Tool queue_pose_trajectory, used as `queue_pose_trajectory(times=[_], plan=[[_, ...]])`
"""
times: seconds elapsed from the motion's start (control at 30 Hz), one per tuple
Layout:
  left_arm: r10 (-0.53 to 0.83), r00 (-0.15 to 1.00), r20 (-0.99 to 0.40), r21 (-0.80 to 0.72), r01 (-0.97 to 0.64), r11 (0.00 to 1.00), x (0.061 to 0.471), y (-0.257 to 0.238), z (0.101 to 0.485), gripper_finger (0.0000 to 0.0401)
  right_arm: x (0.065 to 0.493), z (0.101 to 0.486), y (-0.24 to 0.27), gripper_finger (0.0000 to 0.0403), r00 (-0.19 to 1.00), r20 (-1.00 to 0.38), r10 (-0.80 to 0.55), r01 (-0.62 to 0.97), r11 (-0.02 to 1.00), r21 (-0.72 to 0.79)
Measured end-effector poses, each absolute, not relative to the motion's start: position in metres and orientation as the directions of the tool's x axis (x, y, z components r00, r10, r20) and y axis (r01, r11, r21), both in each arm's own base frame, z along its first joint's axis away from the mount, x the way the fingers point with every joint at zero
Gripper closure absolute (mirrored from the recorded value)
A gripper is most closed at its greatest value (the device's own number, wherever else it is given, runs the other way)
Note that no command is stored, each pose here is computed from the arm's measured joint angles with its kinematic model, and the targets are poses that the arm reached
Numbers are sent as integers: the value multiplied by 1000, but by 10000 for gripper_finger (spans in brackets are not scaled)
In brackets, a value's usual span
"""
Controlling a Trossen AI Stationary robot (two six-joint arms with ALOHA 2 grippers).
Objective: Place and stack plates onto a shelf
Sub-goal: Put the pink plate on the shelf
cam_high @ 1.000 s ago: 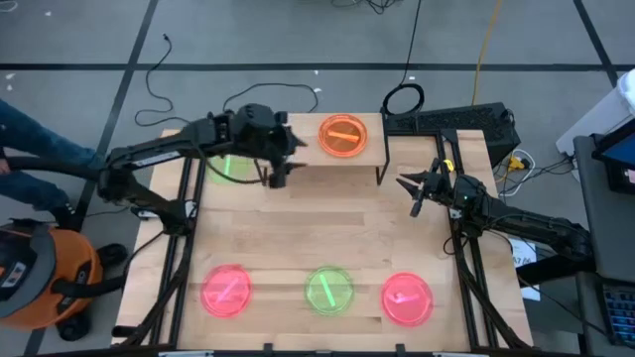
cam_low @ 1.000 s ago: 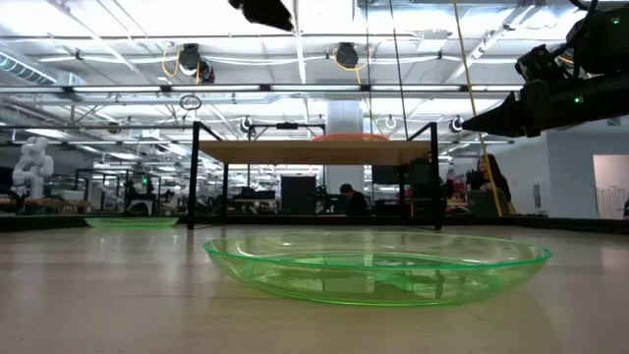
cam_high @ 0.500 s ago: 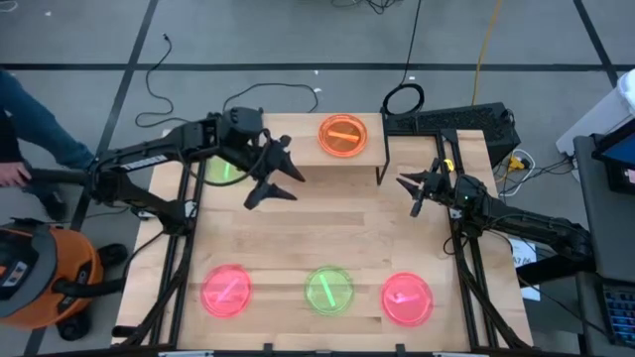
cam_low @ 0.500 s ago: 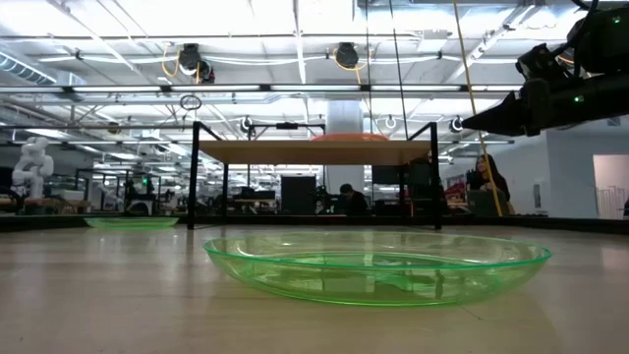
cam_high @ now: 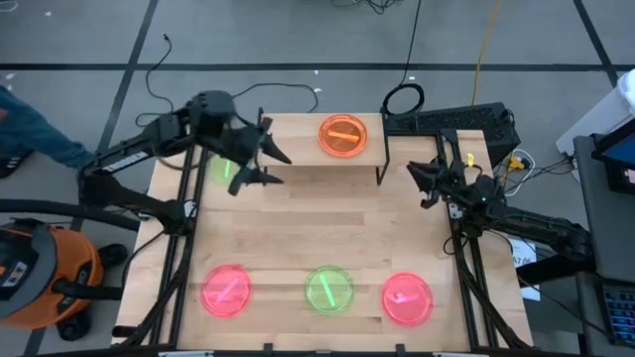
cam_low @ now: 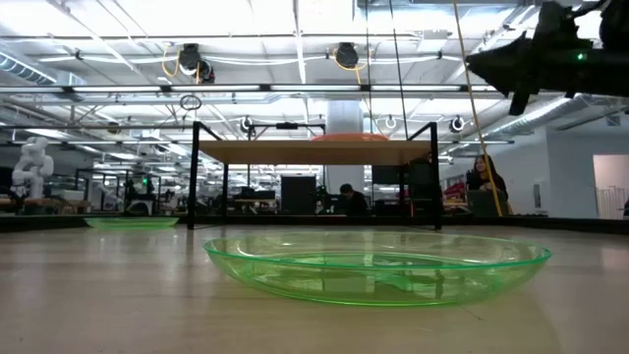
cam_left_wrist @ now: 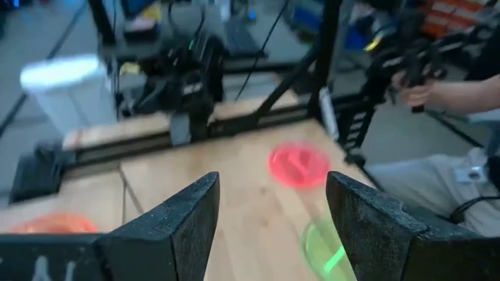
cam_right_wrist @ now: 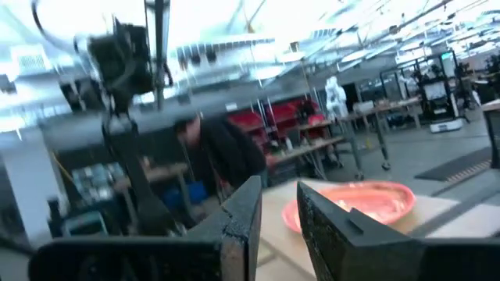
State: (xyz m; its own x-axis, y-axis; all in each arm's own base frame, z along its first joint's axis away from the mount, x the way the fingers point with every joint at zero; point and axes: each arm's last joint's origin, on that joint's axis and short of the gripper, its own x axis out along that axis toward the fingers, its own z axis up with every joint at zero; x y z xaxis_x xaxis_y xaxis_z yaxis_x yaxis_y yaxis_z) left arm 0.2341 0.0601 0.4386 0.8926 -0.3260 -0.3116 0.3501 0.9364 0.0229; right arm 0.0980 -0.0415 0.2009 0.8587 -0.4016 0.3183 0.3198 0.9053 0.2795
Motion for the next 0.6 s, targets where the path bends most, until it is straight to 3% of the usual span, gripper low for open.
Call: queue_pose_trajectory(times=[0.2, 0.33, 0.43, 0.6], plan=[[-312, 925, -217, -8, 318, 948, 208, 58, 402, 160, 98, 199, -42, 332, 863, 303, -405, 292, 888, 356], [-277, 948, -158, -60, 271, 961, 195, 59, 369, 160, 98, 205, -40, 332, 866, 345, -362, 253, 912, 321], [-258, 961, -99, -54, 253, 966, 185, 59, 353, 160, 104, 212, -38, 332, 929, 251, -273, 206, 942, 264], [-230, 970, -78, -29, 228, 973, 177, 61, 321, 160, 114, 244, -38, 332, 965, 55, -258, 242, 949, 204]])
